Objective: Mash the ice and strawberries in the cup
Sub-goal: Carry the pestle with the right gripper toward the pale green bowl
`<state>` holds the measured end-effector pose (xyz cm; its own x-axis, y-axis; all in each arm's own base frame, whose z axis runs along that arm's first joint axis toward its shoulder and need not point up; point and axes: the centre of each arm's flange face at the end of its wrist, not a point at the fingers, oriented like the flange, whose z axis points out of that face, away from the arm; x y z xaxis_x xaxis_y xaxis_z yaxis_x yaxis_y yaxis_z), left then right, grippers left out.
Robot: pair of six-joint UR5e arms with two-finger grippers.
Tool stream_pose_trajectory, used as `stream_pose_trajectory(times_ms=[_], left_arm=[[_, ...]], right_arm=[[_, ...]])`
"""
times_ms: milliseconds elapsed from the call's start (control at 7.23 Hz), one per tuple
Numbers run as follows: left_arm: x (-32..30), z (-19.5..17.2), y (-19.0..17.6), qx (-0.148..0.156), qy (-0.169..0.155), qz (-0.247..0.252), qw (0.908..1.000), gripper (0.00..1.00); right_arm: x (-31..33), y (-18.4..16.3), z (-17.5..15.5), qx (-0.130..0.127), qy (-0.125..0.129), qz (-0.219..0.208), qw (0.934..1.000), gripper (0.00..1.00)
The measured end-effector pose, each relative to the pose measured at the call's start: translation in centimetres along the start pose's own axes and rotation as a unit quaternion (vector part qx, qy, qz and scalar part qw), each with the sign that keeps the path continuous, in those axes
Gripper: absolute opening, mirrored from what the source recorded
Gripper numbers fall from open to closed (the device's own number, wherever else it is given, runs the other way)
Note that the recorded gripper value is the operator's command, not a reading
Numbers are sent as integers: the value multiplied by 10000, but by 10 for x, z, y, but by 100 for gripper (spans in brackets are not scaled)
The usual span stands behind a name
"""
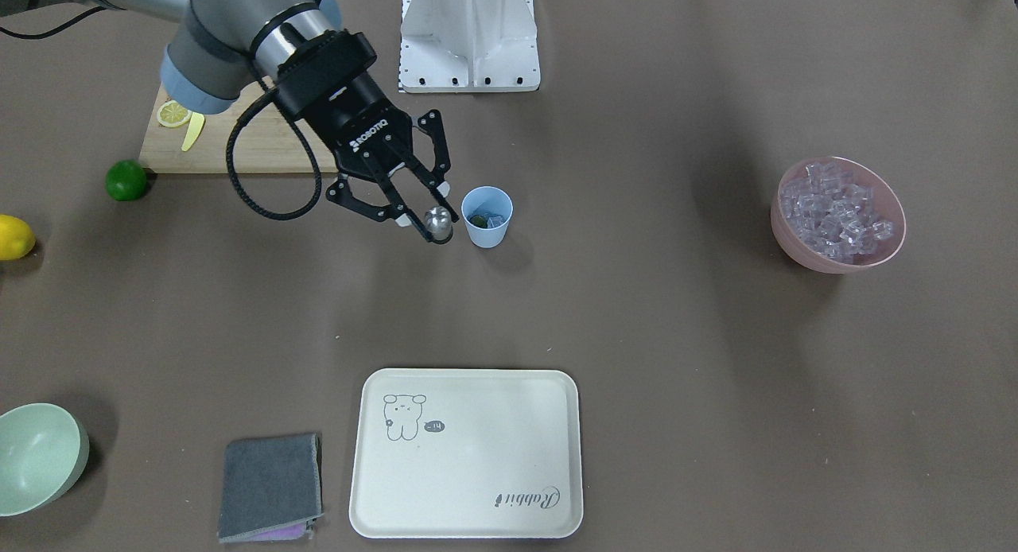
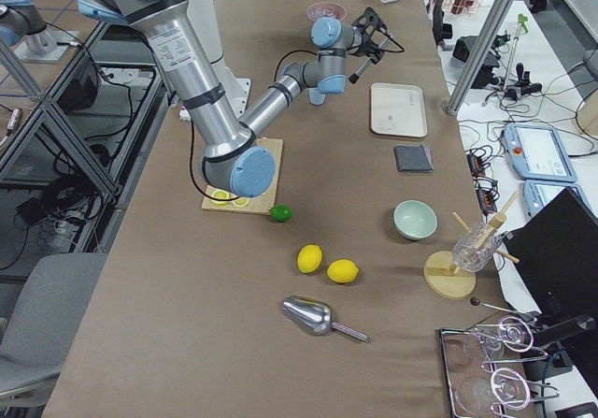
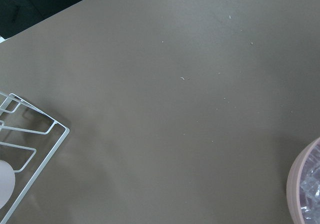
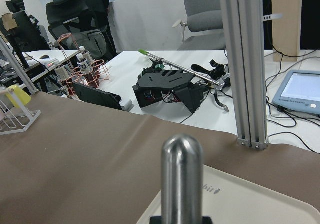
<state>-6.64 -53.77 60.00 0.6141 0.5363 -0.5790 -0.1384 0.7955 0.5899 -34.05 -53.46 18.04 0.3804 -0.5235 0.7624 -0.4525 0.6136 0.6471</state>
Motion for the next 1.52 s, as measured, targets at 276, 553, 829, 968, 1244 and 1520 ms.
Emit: stream_pose_trajectory(times_ms=[276,553,829,968,1244,1520], left_arm=[[0,0,-1,62,-20,90,9999,97],[2,-3,-1,102,-66,144,9998,97],[8,-9,-4,151,-142,214,9996,97],[11,-12,-6,176,-159,241,9994,97],[15,-16,-11,221,-176,295,9992,97],[16,-19,-19,256,-220,348,9988,97]], right_arm=[[52,-11,-6,-568,-12,349,9978,0],[104,-12,-22,-1305,-166,681,9890,0],[157,-22,-40,-1929,-298,1055,9751,0],[184,-25,-48,-2175,-342,1247,9674,0],[239,-28,-66,-2567,-391,1594,9525,0],[295,-16,-73,-2892,-320,1740,9408,0]])
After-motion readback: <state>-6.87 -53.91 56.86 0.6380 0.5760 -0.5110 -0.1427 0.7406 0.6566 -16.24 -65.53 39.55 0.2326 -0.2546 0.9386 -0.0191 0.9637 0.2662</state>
